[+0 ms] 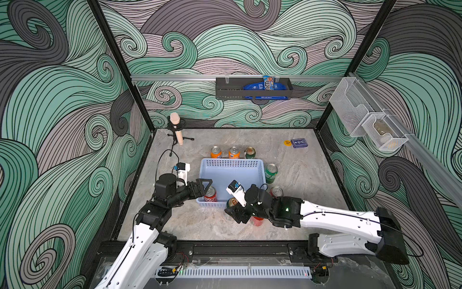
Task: Take out the drinks from the basket
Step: Place the drink at the center of the board.
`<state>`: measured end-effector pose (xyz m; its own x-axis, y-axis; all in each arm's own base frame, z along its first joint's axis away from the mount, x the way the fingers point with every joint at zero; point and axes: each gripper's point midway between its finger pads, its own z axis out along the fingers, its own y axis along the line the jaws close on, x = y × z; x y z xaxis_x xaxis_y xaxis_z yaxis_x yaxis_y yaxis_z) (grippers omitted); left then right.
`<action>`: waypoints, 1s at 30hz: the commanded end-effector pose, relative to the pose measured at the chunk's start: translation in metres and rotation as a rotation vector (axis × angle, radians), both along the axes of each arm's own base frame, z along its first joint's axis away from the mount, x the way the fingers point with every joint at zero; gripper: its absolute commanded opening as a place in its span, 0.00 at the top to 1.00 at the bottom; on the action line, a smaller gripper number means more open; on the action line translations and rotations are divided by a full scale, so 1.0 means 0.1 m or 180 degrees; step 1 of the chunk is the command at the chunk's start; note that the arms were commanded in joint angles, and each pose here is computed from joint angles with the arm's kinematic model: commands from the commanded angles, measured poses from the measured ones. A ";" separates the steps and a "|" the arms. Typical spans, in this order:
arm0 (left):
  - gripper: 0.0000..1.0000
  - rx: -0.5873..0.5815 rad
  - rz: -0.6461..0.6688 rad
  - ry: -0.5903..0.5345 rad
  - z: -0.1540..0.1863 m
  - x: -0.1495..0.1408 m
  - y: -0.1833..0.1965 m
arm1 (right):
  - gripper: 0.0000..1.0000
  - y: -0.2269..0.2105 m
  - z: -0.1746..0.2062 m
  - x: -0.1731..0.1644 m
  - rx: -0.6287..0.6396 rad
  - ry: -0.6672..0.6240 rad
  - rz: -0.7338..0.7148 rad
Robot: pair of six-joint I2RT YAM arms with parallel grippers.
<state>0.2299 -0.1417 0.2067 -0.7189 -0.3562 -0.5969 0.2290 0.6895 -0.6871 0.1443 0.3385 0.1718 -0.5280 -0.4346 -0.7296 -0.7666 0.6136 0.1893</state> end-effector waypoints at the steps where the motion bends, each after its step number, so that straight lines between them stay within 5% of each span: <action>1: 0.07 0.0077 0.0101 -0.0069 0.10 0.05 0.05 | 0.40 0.08 0.09 0.04 0.0184 -0.0086 -0.0116; 30: 0.01 0.0426 0.0394 -0.0302 0.07 0.26 0.22 | 0.40 0.05 -0.67 0.04 -0.0293 -0.0003 -0.0347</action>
